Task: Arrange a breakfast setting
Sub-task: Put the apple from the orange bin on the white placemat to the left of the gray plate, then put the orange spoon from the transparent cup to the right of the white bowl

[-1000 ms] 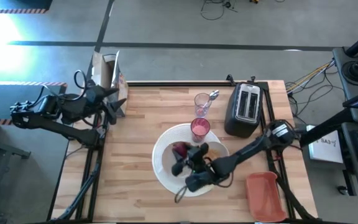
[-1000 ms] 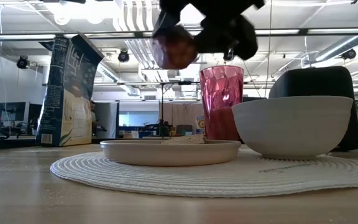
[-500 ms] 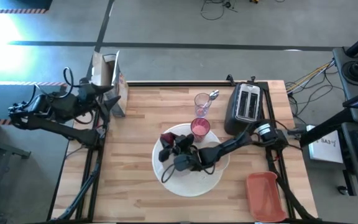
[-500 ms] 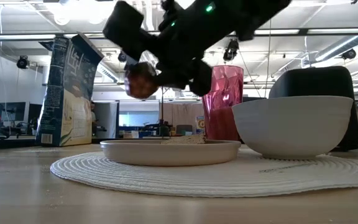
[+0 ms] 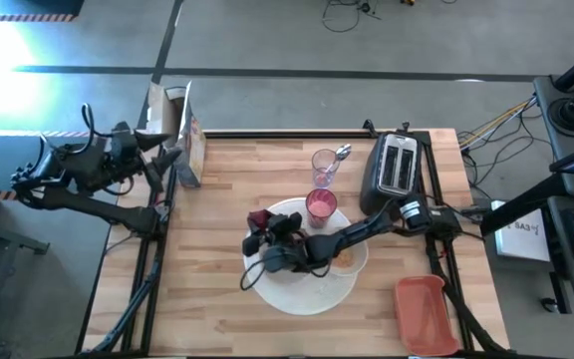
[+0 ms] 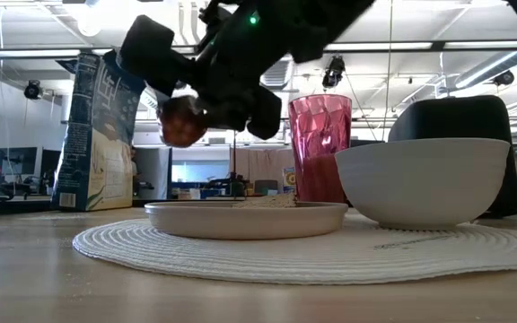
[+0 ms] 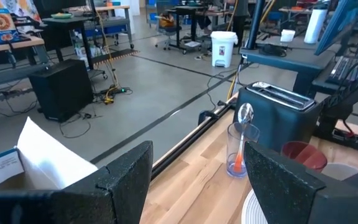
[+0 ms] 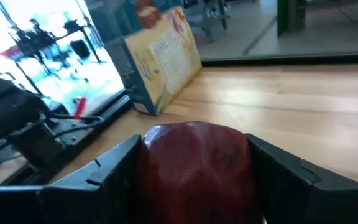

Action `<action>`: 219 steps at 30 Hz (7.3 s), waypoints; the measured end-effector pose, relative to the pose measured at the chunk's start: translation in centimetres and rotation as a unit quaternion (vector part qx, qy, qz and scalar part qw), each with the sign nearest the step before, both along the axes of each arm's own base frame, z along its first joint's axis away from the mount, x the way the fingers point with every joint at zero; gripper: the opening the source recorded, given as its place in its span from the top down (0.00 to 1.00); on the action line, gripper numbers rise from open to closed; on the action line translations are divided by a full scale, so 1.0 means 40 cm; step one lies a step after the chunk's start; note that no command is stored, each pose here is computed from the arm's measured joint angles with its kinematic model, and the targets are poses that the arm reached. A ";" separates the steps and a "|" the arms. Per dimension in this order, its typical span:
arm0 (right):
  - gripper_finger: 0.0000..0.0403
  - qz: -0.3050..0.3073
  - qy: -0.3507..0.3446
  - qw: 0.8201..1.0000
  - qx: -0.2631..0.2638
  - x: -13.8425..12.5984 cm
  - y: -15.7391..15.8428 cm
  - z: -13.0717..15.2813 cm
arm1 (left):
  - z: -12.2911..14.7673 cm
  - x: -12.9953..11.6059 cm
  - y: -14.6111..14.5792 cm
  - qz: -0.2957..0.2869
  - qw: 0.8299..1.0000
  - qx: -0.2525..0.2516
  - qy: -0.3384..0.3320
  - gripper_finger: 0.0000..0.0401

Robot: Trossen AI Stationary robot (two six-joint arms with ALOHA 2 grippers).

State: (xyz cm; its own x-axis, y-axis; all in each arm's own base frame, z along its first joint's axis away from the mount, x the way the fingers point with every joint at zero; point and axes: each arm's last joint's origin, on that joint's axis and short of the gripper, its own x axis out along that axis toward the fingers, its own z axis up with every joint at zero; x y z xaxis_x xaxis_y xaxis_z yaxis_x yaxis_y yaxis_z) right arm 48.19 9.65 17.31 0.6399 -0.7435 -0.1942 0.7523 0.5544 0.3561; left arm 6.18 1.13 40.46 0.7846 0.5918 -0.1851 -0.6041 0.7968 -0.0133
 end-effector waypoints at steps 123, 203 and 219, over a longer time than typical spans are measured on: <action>0.17 0.027 0.384 0.848 0.364 -0.492 -0.681 0.399 | 0.018 0.054 -0.020 -0.113 0.993 0.031 0.005 0.41; 0.69 0.159 0.324 0.838 0.409 -0.533 -0.743 0.430 | 0.019 0.051 -0.019 -0.113 0.993 0.031 0.003 0.41; 0.40 0.164 0.278 0.809 0.491 -0.580 -0.777 0.420 | 0.014 0.051 -0.019 -0.112 0.993 0.026 0.011 0.41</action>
